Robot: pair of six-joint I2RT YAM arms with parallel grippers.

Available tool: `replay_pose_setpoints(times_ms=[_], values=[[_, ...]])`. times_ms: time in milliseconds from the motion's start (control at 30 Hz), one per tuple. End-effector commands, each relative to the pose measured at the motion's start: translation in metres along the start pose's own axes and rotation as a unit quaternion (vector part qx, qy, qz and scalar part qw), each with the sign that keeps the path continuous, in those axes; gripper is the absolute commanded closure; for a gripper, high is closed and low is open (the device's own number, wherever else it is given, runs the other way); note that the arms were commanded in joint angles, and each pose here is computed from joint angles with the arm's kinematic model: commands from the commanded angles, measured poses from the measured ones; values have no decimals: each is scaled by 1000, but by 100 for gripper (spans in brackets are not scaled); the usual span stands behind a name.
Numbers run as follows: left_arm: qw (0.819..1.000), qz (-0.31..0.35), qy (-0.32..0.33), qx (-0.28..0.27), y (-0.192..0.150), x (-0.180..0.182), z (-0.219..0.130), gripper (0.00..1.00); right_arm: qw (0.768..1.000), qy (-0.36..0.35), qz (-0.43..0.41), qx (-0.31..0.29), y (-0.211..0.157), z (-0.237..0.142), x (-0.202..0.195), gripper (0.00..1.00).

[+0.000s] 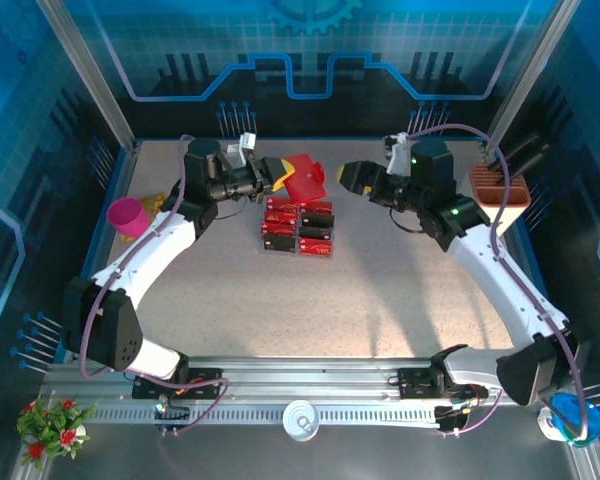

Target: Put the credit cards into the card holder

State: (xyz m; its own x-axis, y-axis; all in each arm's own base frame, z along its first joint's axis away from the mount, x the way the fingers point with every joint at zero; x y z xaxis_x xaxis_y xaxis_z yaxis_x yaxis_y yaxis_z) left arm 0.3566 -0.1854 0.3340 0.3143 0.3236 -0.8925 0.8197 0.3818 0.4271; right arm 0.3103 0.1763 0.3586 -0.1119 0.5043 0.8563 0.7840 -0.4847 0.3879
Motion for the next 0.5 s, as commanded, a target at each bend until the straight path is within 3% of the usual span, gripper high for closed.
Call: replay_pose_setpoints(times_ms=[0,200,467], values=[[999,23,-34,-4,1,-23,-11,100,999,43,0,9,3,15,25,29],[999,24,-35,-2,-1,-24,-11,100,999,37,-3,20,4,40,27,30],[998,19,-50,-18,1,-25,-11,100,998,39,48,-2,9,41,-3,49]])
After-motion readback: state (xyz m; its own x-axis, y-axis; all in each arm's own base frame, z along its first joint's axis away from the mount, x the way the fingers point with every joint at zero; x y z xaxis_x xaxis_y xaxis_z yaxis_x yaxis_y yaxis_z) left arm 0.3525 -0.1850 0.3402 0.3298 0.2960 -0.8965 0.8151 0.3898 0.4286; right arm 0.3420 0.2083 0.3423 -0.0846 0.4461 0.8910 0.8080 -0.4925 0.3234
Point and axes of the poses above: each hand's point on the last joint's axis, 136 mm out from that joint toward the fingers, its own z axis out along the fingers, its own x axis along the line the jaws close on, y = z × x, the point moved 6 cm from there along -z, back along the fingers, and after that the axes turned 14 degrees about z, right-handed, at the moved point
